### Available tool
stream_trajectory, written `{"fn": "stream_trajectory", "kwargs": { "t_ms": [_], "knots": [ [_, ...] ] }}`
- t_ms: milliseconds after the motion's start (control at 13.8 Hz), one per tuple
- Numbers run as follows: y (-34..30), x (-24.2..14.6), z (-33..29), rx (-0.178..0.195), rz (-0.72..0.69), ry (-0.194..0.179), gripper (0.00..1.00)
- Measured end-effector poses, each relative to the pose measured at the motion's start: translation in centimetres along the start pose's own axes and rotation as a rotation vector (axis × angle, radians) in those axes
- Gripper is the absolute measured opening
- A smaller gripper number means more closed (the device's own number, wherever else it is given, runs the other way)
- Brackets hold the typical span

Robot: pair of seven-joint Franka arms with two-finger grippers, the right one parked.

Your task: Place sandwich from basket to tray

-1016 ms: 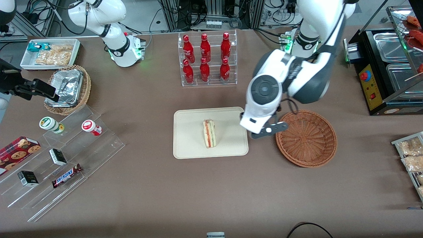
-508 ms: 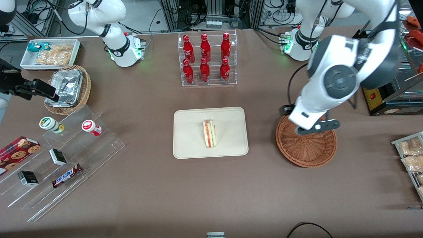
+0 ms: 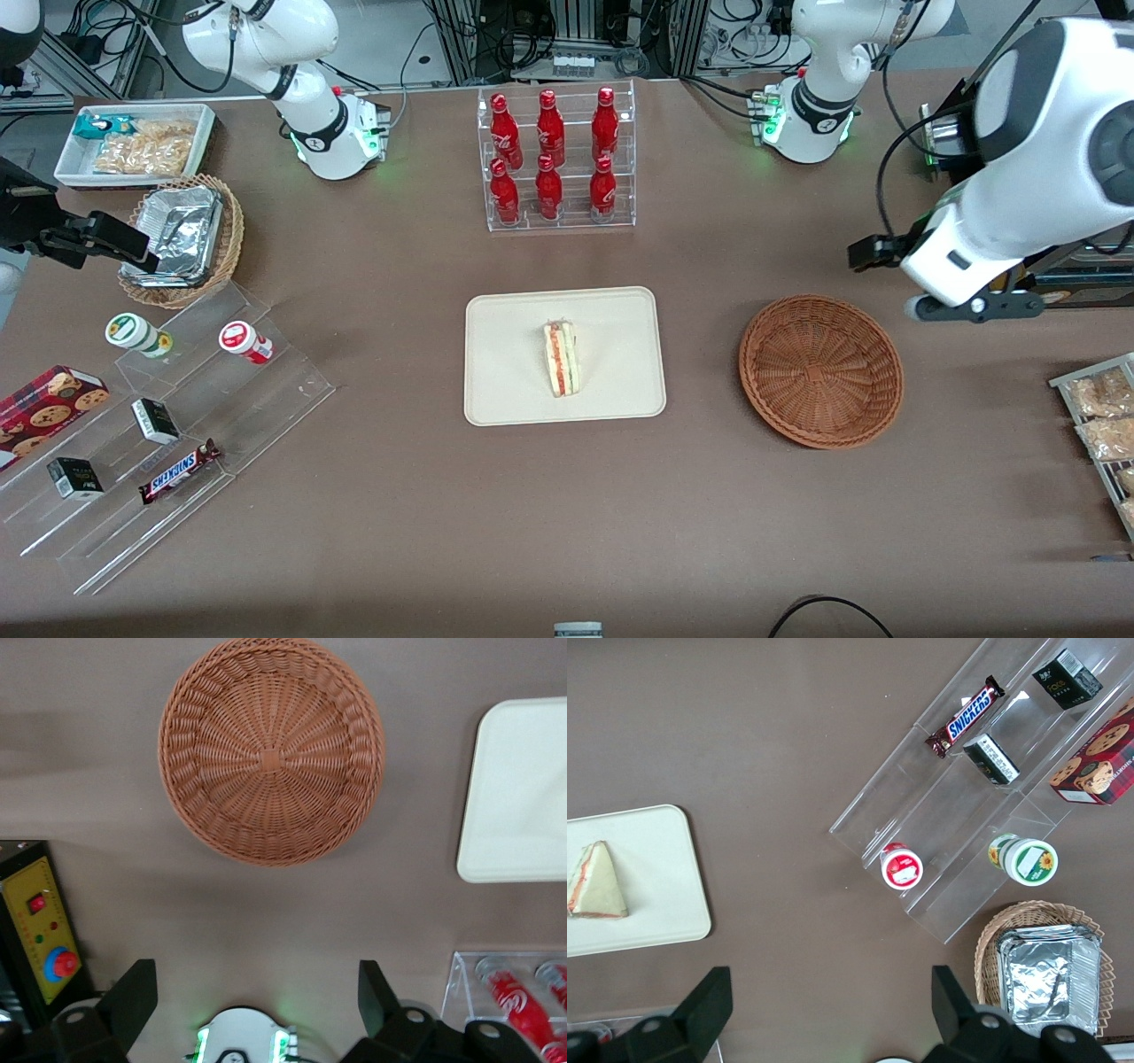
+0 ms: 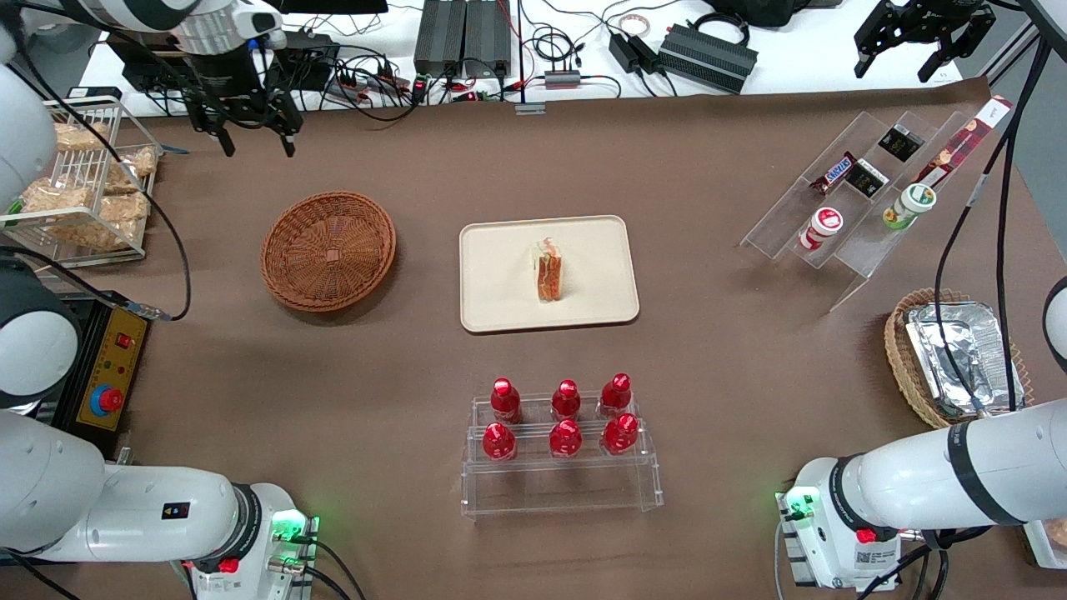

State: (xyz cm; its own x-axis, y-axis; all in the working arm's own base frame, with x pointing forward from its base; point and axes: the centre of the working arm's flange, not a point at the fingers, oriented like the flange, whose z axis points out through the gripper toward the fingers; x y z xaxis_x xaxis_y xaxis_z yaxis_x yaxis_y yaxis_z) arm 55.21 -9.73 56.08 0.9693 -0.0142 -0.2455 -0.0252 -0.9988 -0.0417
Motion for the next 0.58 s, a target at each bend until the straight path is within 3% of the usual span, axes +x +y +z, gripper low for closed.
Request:
{"fn": "stream_trajectory", "kwargs": {
  "t_ms": [581],
  "knots": [
    [-6.9,-3.2,-4.4,-0.019,0.004,0.090,1.00]
  ]
}}
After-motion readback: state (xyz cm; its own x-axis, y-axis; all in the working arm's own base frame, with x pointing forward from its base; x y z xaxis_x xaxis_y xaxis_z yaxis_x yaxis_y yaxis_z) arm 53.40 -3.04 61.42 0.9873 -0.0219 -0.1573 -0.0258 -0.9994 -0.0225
